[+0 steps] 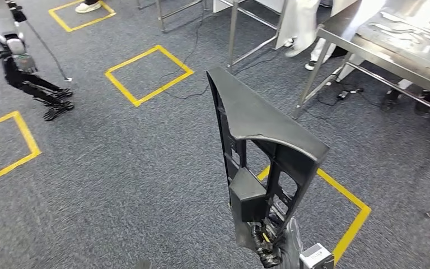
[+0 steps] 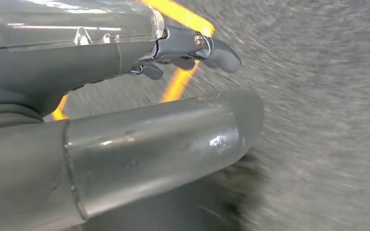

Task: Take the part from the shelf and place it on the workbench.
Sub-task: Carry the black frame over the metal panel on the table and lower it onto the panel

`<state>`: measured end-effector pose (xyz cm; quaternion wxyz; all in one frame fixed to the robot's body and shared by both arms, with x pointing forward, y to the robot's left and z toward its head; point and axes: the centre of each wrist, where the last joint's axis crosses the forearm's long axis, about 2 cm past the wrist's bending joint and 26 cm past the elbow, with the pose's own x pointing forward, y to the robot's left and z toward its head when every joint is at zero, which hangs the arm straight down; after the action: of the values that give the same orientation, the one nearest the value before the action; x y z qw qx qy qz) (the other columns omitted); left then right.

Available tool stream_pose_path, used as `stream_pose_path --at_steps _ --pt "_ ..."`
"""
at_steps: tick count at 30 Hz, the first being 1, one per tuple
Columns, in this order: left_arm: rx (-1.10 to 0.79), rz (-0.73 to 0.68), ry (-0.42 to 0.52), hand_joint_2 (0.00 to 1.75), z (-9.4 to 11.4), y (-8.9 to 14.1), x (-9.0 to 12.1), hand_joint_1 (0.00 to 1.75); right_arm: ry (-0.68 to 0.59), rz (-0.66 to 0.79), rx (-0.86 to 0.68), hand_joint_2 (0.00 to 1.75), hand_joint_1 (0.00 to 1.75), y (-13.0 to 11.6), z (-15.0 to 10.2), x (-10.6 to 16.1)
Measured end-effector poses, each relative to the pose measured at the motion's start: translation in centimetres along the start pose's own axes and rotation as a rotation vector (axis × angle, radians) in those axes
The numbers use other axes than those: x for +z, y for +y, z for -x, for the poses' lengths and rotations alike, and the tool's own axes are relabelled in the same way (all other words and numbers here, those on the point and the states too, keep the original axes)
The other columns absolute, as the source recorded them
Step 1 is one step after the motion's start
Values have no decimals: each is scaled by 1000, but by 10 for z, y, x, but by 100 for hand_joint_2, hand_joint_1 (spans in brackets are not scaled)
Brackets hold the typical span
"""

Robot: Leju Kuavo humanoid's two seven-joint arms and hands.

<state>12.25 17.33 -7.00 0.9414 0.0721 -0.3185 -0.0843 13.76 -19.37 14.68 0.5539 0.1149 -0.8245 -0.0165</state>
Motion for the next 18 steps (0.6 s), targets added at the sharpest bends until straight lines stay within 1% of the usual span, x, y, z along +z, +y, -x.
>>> stream_pose_path --at_steps 2,4,5,6,7,9,11,18 --pt "49 17 -64 0 -52 -10 -4 0 0 -20 -7 175 175 3 1 -1" --pt "65 43 -154 0 -104 -24 1 0 -1 -40 -12 175 175 5 2 -2" --pt "59 62 -208 0 -125 -33 6 0 1 -49 -13 175 175 6 3 -2" --pt "45 84 -264 0 -141 -40 11 0 4 -55 -13 175 175 6 3 -1" --pt "25 108 -315 0 -151 -47 16 0 7 -61 -13 175 175 6 4 0" --pt "-19 148 -387 0 -161 -58 25 0 9 -72 -13 175 175 6 4 2" --pt "-59 173 -426 0 -164 -65 31 0 10 -82 -15 175 175 6 5 3" --pt "-133 211 -495 0 -173 -75 43 0 16 -103 -19 175 175 6 5 7"
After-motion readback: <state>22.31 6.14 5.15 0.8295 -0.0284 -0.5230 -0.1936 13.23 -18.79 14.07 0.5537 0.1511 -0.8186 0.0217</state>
